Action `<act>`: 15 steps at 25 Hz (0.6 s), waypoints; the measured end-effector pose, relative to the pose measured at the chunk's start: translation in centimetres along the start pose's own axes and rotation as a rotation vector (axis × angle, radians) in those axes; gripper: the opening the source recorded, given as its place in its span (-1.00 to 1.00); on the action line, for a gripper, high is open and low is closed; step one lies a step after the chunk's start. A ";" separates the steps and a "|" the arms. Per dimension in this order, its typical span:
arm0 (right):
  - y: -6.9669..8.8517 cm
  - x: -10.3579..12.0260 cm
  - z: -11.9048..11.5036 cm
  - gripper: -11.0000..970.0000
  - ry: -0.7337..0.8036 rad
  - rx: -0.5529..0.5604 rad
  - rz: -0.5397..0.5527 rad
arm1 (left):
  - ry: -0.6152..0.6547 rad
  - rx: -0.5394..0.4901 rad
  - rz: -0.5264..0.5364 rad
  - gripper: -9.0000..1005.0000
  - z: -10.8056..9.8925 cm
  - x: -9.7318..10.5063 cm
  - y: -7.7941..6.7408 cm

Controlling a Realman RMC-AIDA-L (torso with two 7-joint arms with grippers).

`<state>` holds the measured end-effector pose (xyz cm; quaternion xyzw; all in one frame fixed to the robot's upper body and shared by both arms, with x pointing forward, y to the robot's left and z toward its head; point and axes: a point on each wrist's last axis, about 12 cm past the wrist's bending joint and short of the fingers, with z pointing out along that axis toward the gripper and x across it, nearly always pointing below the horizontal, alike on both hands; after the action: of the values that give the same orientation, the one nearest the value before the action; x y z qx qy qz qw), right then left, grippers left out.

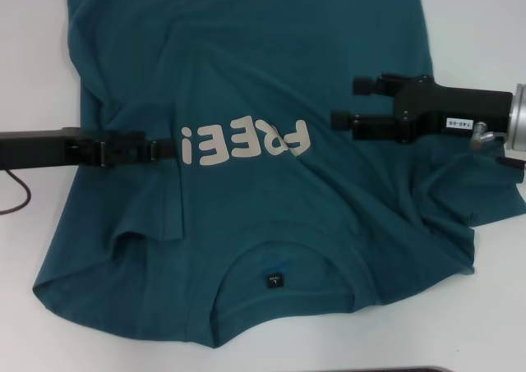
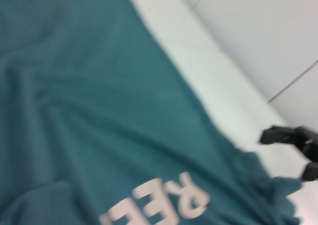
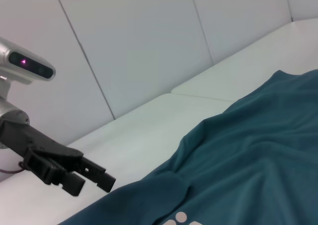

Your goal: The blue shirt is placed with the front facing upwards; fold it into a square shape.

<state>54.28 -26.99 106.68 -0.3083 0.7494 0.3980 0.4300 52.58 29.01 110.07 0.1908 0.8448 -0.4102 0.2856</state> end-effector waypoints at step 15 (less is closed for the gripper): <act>-0.2 0.7 -9.4 0.87 0.112 0.057 0.204 | -0.234 0.217 0.031 0.62 1.7 0.9 -1.3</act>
<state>50.37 -35.25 109.00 -0.2396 0.8108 0.4003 0.3535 51.76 27.00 109.40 0.1845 0.7535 -0.5139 0.3662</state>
